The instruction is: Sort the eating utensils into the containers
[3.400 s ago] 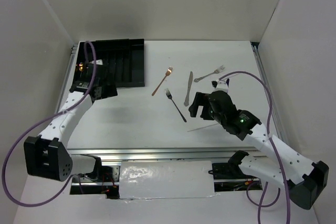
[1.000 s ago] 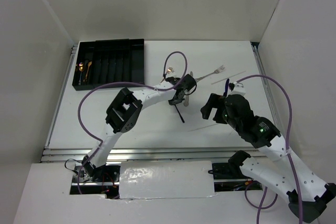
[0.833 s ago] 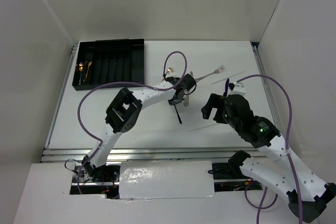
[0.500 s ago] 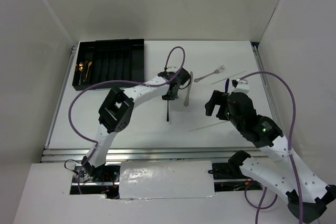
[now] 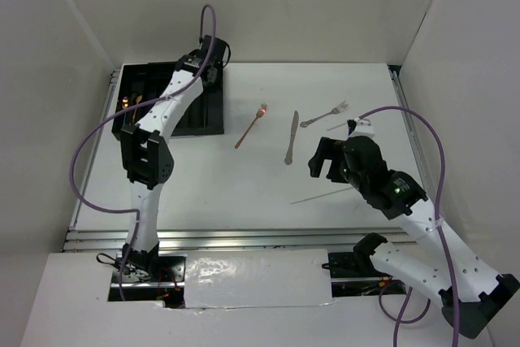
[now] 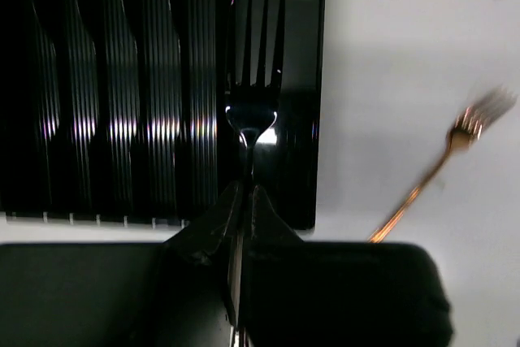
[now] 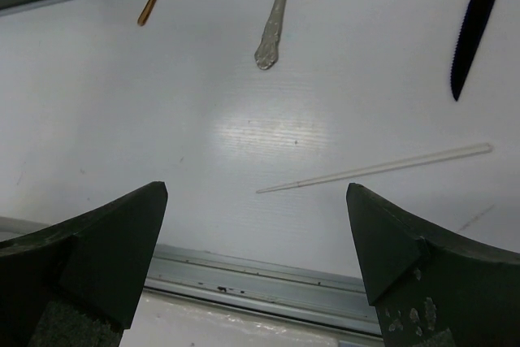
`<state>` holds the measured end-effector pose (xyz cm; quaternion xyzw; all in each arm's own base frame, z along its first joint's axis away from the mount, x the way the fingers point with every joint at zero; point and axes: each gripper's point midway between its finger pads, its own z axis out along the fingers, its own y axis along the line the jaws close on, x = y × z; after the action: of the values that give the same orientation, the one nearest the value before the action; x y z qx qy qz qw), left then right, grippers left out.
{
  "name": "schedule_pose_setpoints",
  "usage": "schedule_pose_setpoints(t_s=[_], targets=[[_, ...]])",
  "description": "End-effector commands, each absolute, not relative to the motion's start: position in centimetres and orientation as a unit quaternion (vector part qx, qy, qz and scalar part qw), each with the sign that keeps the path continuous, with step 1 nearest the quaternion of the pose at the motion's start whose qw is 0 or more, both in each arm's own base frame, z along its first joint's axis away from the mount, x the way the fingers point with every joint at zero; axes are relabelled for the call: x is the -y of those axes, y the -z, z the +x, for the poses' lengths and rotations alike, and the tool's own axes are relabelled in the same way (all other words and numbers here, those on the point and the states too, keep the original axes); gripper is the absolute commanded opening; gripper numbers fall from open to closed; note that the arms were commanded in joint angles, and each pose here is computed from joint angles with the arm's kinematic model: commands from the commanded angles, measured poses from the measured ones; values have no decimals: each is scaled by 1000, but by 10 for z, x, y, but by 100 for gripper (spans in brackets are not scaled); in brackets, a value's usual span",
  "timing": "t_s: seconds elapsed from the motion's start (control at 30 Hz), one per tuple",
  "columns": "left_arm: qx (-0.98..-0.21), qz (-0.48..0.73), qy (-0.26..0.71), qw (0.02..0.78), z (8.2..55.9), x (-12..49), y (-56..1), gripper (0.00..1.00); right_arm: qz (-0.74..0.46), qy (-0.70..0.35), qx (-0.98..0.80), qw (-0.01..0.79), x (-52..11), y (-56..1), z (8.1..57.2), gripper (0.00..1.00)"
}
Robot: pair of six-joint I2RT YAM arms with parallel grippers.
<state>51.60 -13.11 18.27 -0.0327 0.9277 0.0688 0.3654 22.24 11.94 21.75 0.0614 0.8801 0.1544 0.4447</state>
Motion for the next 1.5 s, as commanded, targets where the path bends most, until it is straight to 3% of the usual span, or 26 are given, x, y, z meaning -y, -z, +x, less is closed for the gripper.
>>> schedule_pose_setpoints(t_s=[0.0, 0.3, 0.33, 0.43, 0.53, 0.6, 0.83, 0.87, 0.97, 1.03, 1.47], targets=[[-921, -15, -71, 383, 555, 128, -179, 0, 64, -199, -865, 457, -137, -236, 231, 100], [-917, -60, -12, 394, 602, 109, -132, 0, 73, -177, -875, 444, -138, -226, 239, 100], [-918, -59, -12, 392, 606, 110, -126, 5, 74, -177, -876, 443, -138, -225, 240, 100], [-920, -39, 10, 391, 609, 123, -121, 50, 74, -173, -880, 436, -141, -223, 243, 100], [-914, -24, 28, 405, 606, 134, -138, 73, 75, -173, -880, 436, -142, -224, 244, 100], [-909, -16, 32, 416, 603, 140, -150, 74, 77, -175, -878, 439, -141, -227, 244, 100], [-892, 55, 46, 446, 571, 198, -192, 64, 93, -179, -872, 445, -132, -230, 232, 100], [-893, 71, 44, 442, 567, 209, -186, 64, 92, -182, -872, 446, -132, -231, 229, 100], [-901, 135, 42, 409, 555, 247, -150, 78, 99, -186, -869, 448, -128, -229, 223, 100], [-902, 168, 27, 398, 545, 265, -133, 81, 101, -186, -869, 447, -125, -226, 219, 100], [-928, 153, 26, 337, 541, 264, -46, 81, 100, -177, -874, 442, -124, -214, 220, 100]])
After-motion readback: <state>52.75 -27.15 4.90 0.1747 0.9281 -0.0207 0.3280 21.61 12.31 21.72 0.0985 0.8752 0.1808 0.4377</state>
